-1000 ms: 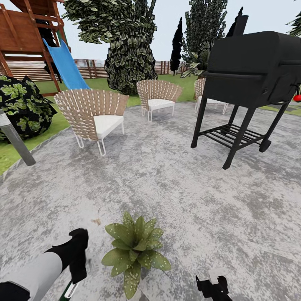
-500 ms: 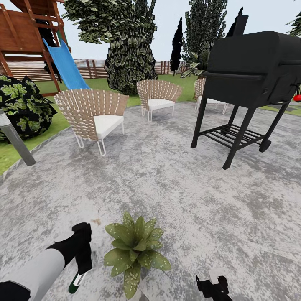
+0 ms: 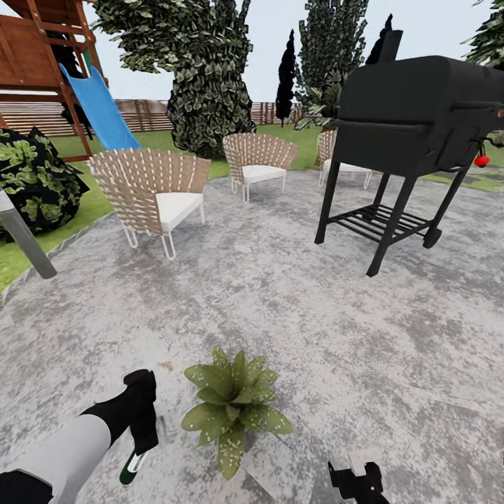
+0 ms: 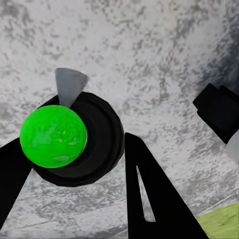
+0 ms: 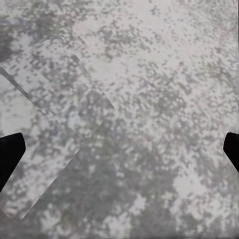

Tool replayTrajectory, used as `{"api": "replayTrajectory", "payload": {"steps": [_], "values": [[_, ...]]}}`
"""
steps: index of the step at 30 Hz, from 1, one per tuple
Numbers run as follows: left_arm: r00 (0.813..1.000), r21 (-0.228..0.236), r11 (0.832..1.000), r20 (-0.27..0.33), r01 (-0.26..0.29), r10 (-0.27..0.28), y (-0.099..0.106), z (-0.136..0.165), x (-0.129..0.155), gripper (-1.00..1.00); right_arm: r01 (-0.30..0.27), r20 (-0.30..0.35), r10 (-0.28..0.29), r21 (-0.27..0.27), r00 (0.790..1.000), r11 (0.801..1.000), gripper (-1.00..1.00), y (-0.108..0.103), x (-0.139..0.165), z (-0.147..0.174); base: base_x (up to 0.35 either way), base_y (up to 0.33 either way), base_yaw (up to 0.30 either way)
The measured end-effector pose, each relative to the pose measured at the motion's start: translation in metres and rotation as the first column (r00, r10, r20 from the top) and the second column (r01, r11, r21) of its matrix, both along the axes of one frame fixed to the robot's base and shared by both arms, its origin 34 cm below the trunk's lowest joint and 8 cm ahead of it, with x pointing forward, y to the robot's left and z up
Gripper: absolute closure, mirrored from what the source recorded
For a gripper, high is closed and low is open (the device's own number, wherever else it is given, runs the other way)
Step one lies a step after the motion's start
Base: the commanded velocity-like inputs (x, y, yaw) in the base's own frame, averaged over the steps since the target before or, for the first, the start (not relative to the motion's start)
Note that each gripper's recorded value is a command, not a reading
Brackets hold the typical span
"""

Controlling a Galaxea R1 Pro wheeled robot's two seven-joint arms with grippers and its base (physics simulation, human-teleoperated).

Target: Pick up the pesticide atomizer in the garden and spray insectifuge to fully cover both potted plants in the garden.

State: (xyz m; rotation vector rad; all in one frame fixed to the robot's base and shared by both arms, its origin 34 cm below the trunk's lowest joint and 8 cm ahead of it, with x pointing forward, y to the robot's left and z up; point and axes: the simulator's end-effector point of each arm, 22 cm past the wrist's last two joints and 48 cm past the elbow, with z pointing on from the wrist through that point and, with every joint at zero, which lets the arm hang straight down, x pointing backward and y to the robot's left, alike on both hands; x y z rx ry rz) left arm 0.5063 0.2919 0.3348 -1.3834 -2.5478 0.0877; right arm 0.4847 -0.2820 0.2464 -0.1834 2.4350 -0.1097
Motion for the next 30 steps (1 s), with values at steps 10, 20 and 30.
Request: {"api": "replayTrajectory", "payload": {"steps": [10, 20, 30], "values": [[1.000, -0.027, 1.000, -0.002, 0.008, -0.008, -0.020, 0.001, 0.002, 1.00, -0.001, 0.000, 0.001, -0.001, 1.000, 1.000, -1.00, 0.000, 0.000, 0.000, 0.005, 0.014, -0.065], [0.999, -0.003, 1.000, -0.045, -0.011, 0.010, 0.009, -0.003, -0.015, 1.00, -0.001, 0.000, 0.001, 0.000, 1.000, 1.000, -1.00, 0.000, 0.000, 0.000, 0.000, 0.000, 0.000], [1.000, 0.000, 1.000, 0.007, -0.016, 0.016, 0.008, 0.012, 0.014, 1.00, -0.001, 0.000, 0.001, 0.000, 1.000, 1.000, -1.00, 0.000, 0.000, 0.000, 0.000, 0.000, 0.000]]}}
